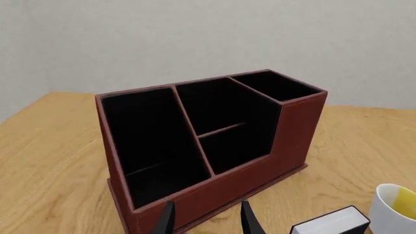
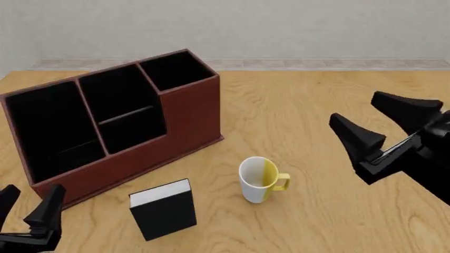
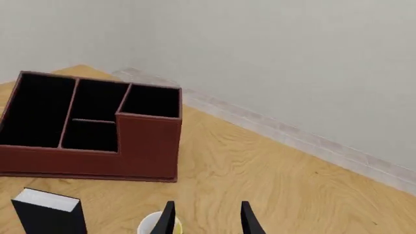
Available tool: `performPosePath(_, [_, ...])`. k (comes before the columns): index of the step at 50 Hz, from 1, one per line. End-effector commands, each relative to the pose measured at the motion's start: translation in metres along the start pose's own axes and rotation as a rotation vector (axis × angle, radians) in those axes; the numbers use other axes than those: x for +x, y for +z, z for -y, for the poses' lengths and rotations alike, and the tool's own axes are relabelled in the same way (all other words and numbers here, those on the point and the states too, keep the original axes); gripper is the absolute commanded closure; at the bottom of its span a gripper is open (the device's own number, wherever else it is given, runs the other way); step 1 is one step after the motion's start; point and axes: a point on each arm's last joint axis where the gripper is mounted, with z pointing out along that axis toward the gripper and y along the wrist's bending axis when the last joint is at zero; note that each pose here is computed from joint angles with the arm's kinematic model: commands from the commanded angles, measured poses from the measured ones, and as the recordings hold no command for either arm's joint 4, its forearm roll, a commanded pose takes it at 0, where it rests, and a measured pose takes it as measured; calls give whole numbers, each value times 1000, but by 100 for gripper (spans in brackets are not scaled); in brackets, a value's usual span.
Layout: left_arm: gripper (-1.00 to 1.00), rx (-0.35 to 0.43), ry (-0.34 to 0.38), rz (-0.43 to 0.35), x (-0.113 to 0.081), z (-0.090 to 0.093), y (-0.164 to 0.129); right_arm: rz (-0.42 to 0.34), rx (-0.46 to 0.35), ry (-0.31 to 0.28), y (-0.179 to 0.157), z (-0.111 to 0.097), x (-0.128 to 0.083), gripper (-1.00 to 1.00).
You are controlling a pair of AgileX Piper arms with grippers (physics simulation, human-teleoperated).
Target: Pick up the book and place it in the right compartment of the caddy.
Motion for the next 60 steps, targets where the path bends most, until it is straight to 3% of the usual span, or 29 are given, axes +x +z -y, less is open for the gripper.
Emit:
performPosePath(1, [-100,0,-2,-2,0,0,0,-115,-146,-69,36,-22,2,-100])
performPosePath(2, [-100,0,-3,-2,0,0,1,-145,-159,-89,42,-25,7,-100])
performPosePath(7, [-100,3,-4,-3,0,0,1,-128,-197,-88,44,-31,-3,-100])
performPosePath(15, [-100,-5,-4,-2,0,0,2,-136,-284,-140,53,-47,-14,-100])
performPosePath(16, [-100,-7,-5,-2,0,0,2,-152,-322,-153,57,-55,-15,-100])
performPosePath(27, [-100,-7,-1,-5,0,0,2,-204,-409,-214,73,-76,-19,-100])
performPosePath(28, [-100,-7,1,-6,0,0,3,-213,-430,-242,76,-81,-20,-100])
performPosePath(33, [-100,-7,3,-8,0,0,4,-259,-450,-259,85,-86,-20,-100])
performPosePath(38, [-100,-7,1,-8,0,0,4,-261,-488,-307,87,-94,-26,-100])
performPosePath(50, [-100,-8,12,-6,0,0,3,-294,-562,-339,104,-118,-41,-100])
performPosePath(60, [-100,-2,19,-8,0,0,2,-333,-606,-386,122,-137,-42,-100])
